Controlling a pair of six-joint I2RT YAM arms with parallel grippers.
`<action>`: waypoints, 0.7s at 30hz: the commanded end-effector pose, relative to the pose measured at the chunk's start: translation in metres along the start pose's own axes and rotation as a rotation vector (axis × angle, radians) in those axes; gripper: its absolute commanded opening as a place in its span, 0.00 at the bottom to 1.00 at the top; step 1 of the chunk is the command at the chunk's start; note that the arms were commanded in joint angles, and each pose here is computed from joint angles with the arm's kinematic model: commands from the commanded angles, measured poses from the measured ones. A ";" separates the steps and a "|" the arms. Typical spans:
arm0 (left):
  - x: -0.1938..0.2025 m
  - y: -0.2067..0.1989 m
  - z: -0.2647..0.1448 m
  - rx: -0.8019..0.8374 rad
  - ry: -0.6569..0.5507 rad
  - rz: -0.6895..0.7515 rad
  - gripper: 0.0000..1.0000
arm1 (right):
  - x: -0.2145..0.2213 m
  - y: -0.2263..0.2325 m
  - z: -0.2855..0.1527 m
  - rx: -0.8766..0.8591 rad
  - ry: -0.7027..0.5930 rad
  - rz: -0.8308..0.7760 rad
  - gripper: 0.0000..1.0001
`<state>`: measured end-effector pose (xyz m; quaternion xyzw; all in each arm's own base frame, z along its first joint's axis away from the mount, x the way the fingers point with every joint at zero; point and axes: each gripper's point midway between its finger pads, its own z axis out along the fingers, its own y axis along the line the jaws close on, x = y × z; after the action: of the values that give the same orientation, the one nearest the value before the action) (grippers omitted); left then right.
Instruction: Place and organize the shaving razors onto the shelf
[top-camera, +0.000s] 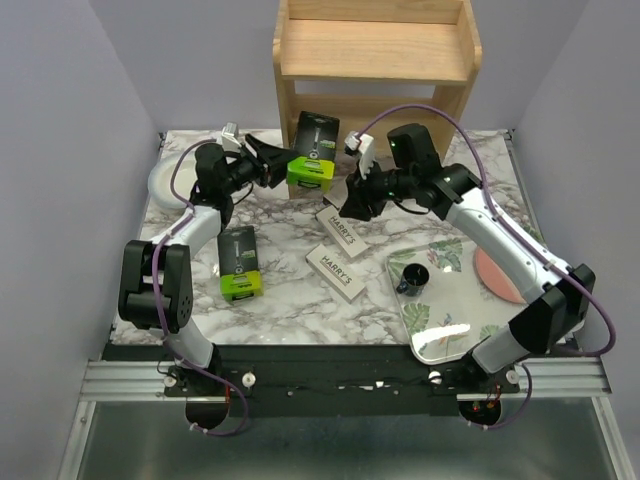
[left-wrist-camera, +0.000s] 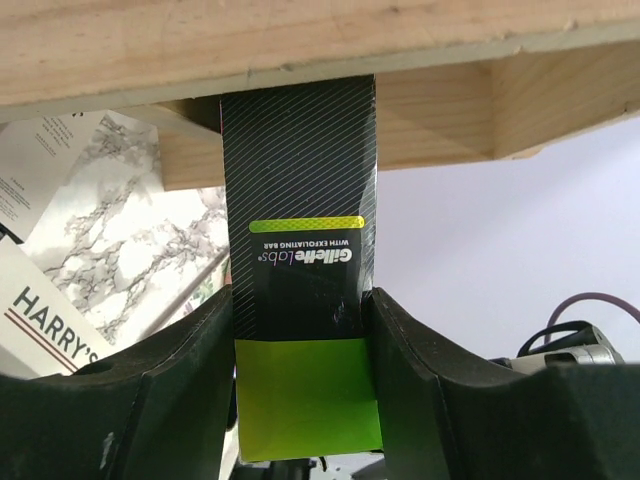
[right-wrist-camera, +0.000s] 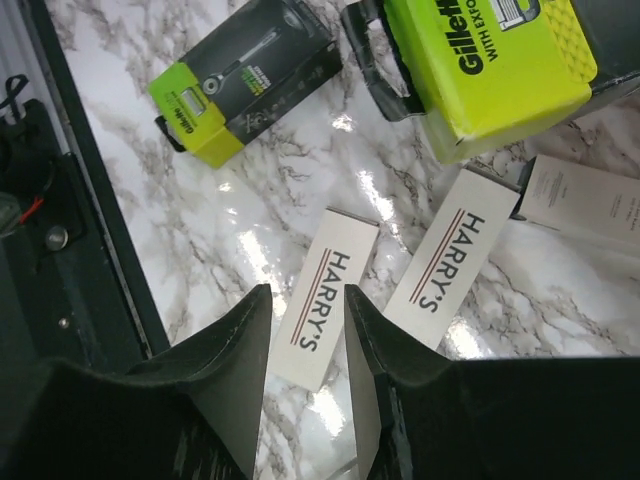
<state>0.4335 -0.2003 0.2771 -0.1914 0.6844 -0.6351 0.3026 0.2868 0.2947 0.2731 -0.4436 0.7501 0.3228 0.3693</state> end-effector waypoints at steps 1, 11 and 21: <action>-0.021 -0.012 0.003 0.013 -0.092 -0.057 0.56 | -0.033 -0.025 0.025 0.083 -0.047 -0.044 0.42; -0.021 0.006 0.002 -0.051 -0.118 -0.125 0.58 | -0.050 -0.061 0.081 0.202 -0.030 -0.066 0.28; -0.022 0.019 0.005 -0.101 -0.117 -0.161 0.72 | -0.064 -0.106 0.094 0.408 -0.032 -0.105 0.23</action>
<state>0.4484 -0.1908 0.2626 -0.2819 0.6806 -0.6158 0.2796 0.3957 0.3598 0.2445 -0.4158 0.7771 0.2055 0.4254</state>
